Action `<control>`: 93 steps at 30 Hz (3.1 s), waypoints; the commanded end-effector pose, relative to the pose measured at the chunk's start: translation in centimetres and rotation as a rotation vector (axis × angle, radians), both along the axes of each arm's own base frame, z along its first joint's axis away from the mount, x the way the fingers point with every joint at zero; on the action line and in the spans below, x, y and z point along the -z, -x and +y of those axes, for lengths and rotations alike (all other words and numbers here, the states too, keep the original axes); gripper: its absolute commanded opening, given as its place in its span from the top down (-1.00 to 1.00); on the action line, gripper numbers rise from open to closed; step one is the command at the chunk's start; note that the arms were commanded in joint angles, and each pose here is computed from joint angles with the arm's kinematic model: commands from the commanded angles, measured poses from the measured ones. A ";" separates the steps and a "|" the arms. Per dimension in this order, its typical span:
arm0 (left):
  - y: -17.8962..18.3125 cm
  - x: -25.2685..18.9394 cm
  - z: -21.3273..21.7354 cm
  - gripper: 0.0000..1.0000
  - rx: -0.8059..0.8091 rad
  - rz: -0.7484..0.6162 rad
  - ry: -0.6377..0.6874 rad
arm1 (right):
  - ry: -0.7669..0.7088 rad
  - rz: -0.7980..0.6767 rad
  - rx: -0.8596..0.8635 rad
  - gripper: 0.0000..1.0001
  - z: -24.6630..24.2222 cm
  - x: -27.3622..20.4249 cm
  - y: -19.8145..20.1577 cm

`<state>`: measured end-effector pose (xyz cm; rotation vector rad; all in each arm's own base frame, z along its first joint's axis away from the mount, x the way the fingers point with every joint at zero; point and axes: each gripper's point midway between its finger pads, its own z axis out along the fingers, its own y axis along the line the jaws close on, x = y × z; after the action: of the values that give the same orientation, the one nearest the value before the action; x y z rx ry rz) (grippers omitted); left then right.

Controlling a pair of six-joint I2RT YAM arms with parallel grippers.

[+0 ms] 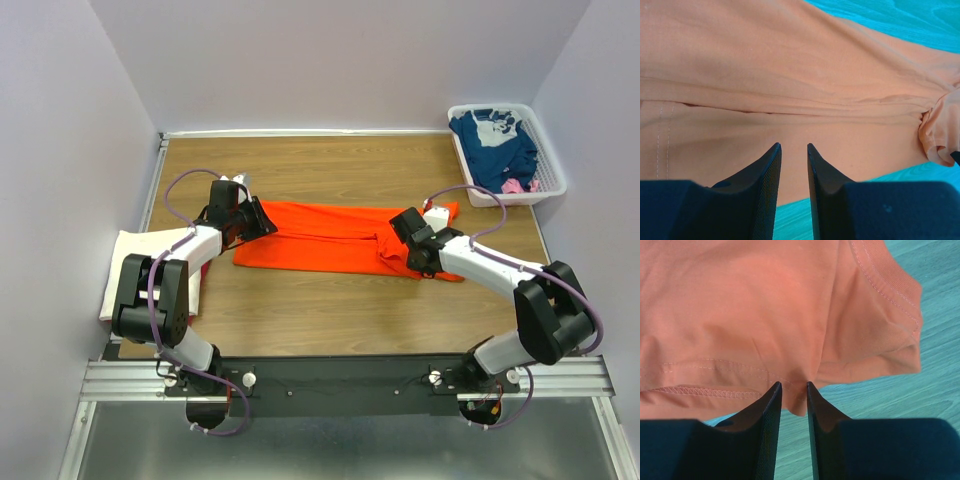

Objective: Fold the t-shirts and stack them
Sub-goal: Fold the tshirt

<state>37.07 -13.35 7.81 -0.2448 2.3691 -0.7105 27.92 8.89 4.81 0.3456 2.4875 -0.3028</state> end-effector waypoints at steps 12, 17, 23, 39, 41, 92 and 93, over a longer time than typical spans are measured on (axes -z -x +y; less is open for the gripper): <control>0.2 0.1 -0.1 0.31 0.025 -0.002 0.009 | 0.017 0.026 0.023 0.34 -1.0 0.4 1.3; 0.2 0.1 -0.2 0.31 0.026 -0.001 0.010 | 0.016 0.033 0.028 0.35 -1.3 0.7 1.8; 0.2 0.0 -0.2 0.31 0.025 -0.005 0.010 | 0.005 0.005 0.041 0.71 -1.5 0.1 2.0; 0.3 0.3 0.1 0.31 -0.014 0.016 0.014 | -0.072 0.073 0.107 0.99 -1.6 1.5 5.1; 0.1 0.1 0.1 0.31 -0.017 0.009 0.014 | -0.078 0.078 0.107 0.98 -1.5 1.6 5.2; 9.3 6.7 -5.4 1.00 0.100 0.189 -0.363 | -0.262 -0.059 -0.193 -0.05 4.6 5.7 -25.1; 9.9 6.6 -6.0 1.00 0.122 0.192 -0.358 | -0.261 -0.055 -0.222 -0.05 5.0 5.9 -25.5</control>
<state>31.84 -17.90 2.32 -0.1441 2.5351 -0.2793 53.32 11.92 2.95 0.3470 2.3703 0.0524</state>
